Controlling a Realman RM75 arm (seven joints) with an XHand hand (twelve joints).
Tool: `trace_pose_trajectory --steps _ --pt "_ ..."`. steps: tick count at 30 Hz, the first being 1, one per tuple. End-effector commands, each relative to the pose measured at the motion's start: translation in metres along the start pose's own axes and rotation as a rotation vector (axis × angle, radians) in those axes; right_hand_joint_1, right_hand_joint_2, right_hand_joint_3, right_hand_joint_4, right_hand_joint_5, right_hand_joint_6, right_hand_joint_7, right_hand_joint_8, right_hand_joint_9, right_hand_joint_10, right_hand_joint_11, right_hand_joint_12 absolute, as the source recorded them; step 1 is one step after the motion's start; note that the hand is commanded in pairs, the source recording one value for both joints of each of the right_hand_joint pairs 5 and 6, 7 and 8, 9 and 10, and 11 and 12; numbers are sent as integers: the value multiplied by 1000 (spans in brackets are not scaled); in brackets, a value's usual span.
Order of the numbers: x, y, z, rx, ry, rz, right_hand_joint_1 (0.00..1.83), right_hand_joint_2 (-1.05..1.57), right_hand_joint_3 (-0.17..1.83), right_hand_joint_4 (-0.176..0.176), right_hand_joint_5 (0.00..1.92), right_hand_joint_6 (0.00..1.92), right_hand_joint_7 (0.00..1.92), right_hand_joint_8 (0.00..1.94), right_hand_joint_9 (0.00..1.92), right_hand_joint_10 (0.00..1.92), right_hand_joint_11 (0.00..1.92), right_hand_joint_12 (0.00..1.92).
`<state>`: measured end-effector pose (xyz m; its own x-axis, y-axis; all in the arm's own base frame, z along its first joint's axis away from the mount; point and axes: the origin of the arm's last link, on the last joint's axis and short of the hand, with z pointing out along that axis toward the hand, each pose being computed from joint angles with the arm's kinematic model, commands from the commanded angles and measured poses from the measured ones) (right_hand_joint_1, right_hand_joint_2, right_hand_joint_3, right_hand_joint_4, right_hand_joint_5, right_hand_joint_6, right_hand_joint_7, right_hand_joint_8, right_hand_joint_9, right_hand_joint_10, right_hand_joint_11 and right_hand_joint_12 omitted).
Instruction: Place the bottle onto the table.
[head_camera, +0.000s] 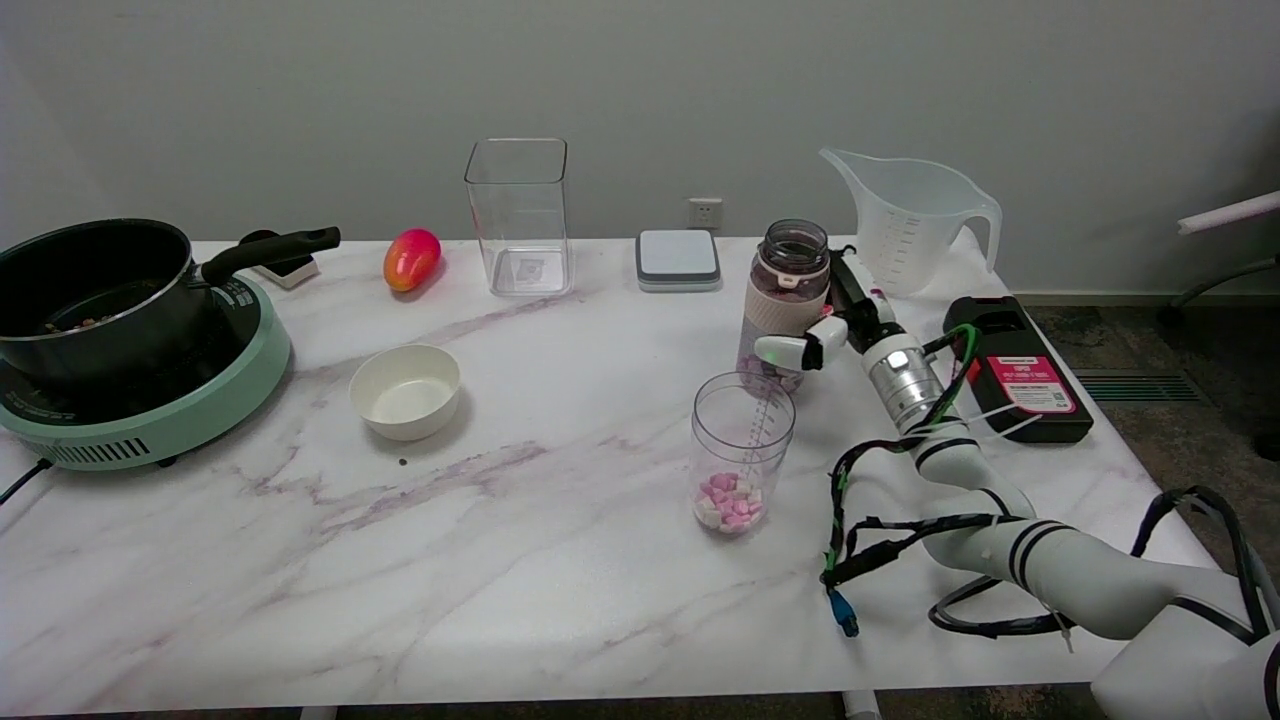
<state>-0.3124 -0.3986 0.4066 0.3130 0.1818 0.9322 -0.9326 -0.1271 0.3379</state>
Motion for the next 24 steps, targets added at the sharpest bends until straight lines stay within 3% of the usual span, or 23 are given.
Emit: trace_pose_trajectory --steps 1,6,15,24 --pt "24 6 -17 -2 21 -11 1255 -819 1191 0 415 415 675 675 575 575 605 605" --pt "41 3 -29 31 45 -11 1238 -1004 1153 0 197 197 565 565 503 503 570 570" --pt "80 -2 -68 40 90 -19 1239 -991 1022 0 108 108 487 487 423 423 519 519" --pt "124 -11 -114 59 242 -21 1252 -837 884 0 69 69 505 505 447 447 497 497"
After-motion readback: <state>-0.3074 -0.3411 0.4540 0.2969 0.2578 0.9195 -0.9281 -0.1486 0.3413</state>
